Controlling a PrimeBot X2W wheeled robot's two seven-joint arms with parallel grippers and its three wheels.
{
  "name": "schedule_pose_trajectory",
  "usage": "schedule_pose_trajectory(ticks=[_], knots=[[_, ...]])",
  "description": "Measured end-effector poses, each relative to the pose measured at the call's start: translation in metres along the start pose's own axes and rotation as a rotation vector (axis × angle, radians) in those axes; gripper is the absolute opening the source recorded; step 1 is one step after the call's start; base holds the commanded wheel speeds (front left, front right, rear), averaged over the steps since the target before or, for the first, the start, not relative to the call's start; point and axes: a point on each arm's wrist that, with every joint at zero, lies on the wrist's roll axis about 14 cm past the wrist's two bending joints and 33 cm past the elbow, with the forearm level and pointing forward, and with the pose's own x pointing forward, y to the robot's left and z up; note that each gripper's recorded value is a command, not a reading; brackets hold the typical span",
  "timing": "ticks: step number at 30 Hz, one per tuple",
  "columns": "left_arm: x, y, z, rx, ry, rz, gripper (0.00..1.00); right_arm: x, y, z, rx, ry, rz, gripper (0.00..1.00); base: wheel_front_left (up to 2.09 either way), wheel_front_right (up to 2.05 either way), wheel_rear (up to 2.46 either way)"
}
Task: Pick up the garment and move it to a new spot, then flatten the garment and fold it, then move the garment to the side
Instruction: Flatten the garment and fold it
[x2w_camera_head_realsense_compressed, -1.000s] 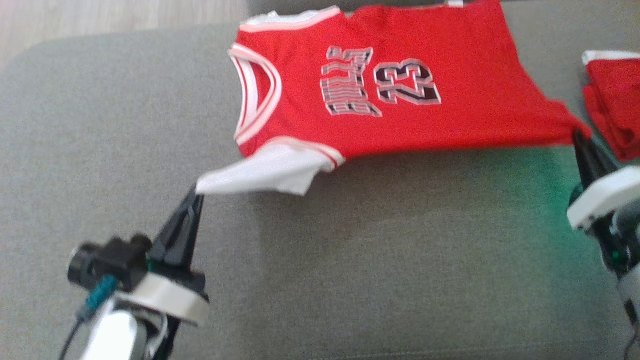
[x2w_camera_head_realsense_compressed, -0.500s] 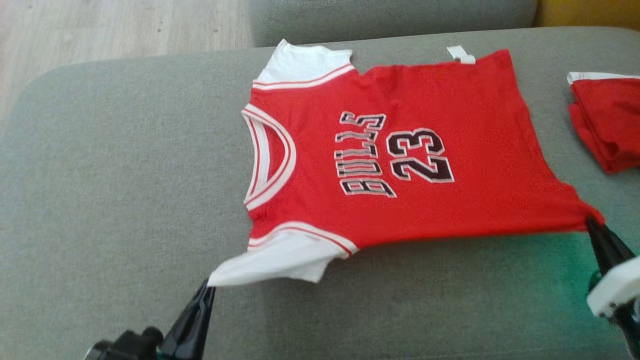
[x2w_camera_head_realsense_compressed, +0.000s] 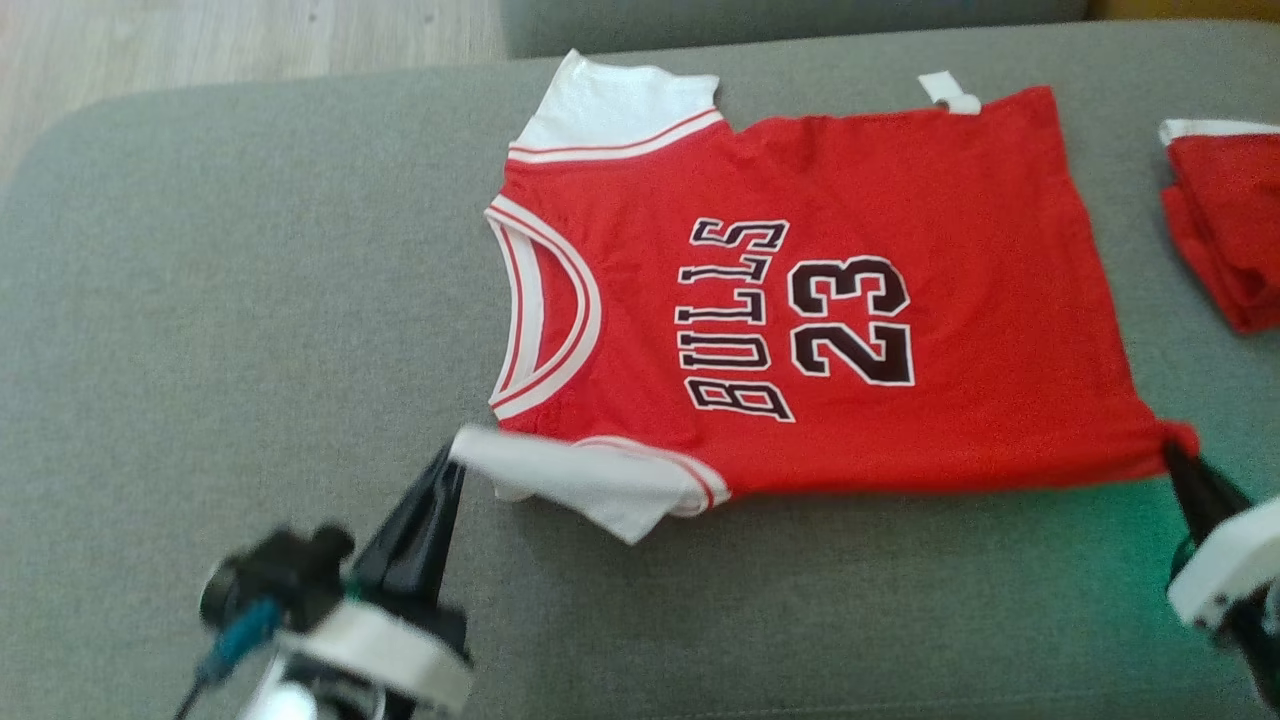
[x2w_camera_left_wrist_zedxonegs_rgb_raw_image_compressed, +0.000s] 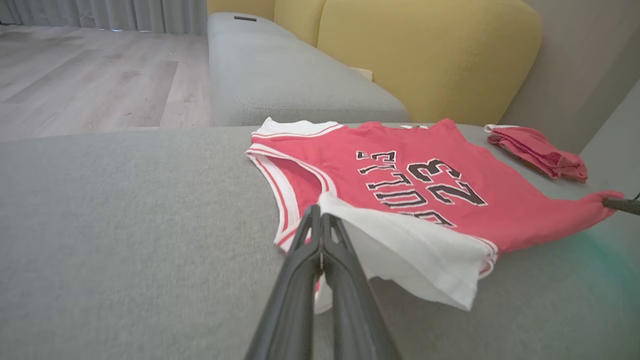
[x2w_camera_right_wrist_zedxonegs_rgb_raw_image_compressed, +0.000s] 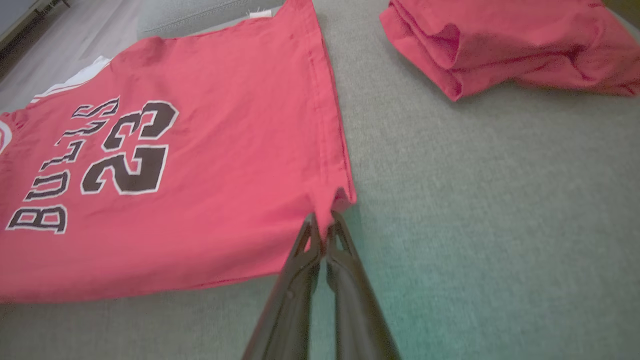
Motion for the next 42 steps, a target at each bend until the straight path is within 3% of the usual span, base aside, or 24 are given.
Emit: schedule_pose_trajectory(ticks=[12, 23, 24, 25, 26, 27, 36, 42], knots=[[0.089, 0.009, 0.029, 0.034, -0.072, -0.064, 0.00, 0.063, 0.011, 0.042, -0.024, 0.018, 0.013, 0.00, 0.00, 0.00, 0.00], [0.123, 0.019, 0.020, 0.066, -0.062, -0.080, 0.00, 0.094, 0.019, 0.056, -0.038, 0.011, 0.028, 0.00, 0.00, 0.00, 0.00], [0.125, 0.020, 0.021, 0.068, -0.068, -0.080, 0.00, 0.095, 0.019, 0.060, -0.041, -0.006, 0.027, 0.22, 0.00, 0.00, 0.00], [0.126, 0.021, 0.022, 0.070, -0.072, -0.080, 0.07, 0.096, 0.019, 0.064, -0.045, -0.022, 0.026, 1.00, 0.00, 0.00, 0.00], [0.127, 0.021, 0.022, 0.073, -0.076, -0.080, 0.46, 0.096, 0.019, 0.067, -0.044, -0.033, 0.025, 1.00, 0.00, 0.00, 0.00], [0.128, 0.021, 0.023, 0.074, -0.080, -0.077, 1.00, 0.097, 0.019, 0.068, -0.043, -0.038, 0.024, 1.00, 0.00, 0.00, 0.00], [0.114, 0.024, 0.020, 0.067, -0.087, -0.041, 1.00, 0.086, 0.016, 0.080, -0.038, -0.138, 0.020, 1.00, 0.00, 0.00, 0.00], [0.066, 0.019, -0.061, -0.067, 0.181, 0.014, 1.00, 0.071, 0.002, 0.056, -0.013, -0.115, -0.012, 1.00, 0.00, 0.00, 0.00]])
